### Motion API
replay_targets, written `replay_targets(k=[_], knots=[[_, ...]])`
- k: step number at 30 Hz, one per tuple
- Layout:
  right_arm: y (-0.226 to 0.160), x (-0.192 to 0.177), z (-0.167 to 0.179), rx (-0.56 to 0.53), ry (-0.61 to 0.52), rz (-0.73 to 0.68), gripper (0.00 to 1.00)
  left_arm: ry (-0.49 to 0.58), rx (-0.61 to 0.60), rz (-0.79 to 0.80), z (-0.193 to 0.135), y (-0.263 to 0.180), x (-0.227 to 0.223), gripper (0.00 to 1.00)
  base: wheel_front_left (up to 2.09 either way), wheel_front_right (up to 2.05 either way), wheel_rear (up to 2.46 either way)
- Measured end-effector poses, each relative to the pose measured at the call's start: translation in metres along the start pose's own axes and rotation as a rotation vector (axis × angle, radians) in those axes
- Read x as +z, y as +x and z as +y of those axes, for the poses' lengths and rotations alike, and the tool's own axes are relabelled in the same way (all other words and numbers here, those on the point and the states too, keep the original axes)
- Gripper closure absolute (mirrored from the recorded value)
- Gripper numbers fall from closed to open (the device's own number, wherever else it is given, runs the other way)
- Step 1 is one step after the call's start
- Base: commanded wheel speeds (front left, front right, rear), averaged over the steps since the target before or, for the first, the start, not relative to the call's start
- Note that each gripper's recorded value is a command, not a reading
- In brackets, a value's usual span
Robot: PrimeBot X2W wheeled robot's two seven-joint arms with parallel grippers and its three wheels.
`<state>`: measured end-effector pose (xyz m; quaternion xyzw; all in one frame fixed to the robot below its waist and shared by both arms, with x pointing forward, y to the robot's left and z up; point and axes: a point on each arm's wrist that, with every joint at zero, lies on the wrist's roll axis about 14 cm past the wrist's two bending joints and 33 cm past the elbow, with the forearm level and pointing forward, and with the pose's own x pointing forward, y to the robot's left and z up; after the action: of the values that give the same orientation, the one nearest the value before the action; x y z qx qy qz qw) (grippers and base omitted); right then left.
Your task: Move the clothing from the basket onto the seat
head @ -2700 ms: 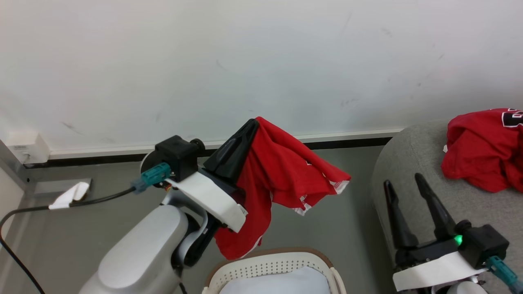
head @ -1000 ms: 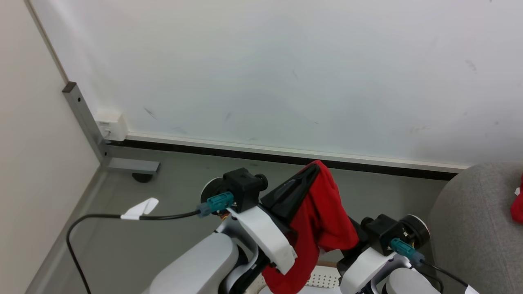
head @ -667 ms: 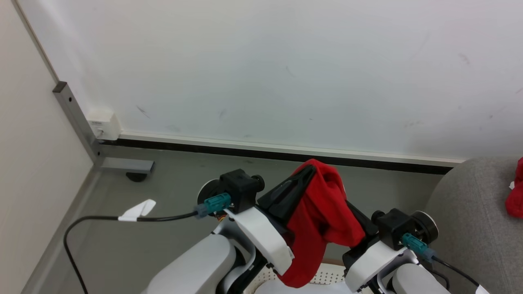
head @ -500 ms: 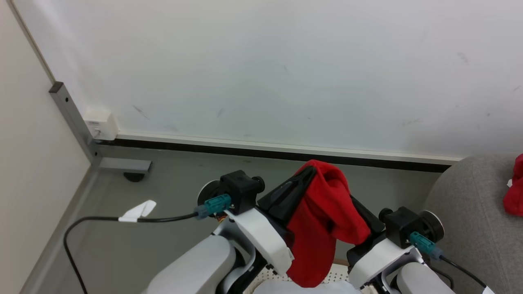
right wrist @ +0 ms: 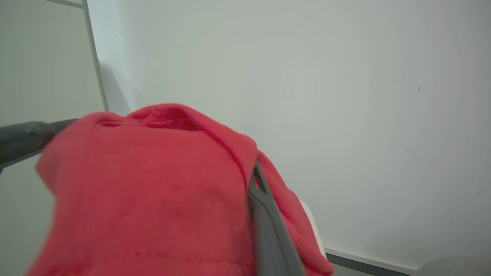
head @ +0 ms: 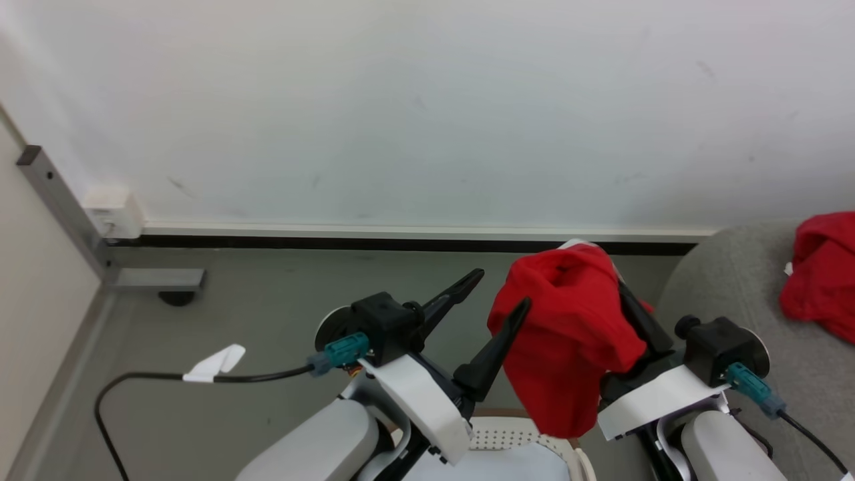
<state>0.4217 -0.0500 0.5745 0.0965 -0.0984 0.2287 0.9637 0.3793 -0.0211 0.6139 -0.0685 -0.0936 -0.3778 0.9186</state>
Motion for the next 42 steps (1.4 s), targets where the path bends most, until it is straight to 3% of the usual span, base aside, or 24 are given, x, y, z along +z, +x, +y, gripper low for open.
replay_targets(k=[10,22,33,42], knots=[[-0.031,0.023,-0.067,-0.178,-0.069,-0.047,1.0,-0.052,-0.123,0.032,-0.031,0.018,-0.023,0.0,0.0,0.0,0.0],[-0.097,0.048,-0.137,-0.424,-0.139,-0.082,1.0,-0.089,-0.3,0.076,-0.075,0.041,-0.052,0.0,0.0,0.0,0.0],[-0.153,0.059,-0.163,-0.601,-0.154,-0.106,1.0,-0.127,-0.425,0.087,-0.109,0.057,-0.071,0.0,0.0,0.0,0.0],[-0.175,0.067,-0.17,-0.662,-0.173,-0.114,1.0,-0.148,-0.487,0.098,-0.128,0.061,-0.078,0.0,0.0,0.0,0.0]])
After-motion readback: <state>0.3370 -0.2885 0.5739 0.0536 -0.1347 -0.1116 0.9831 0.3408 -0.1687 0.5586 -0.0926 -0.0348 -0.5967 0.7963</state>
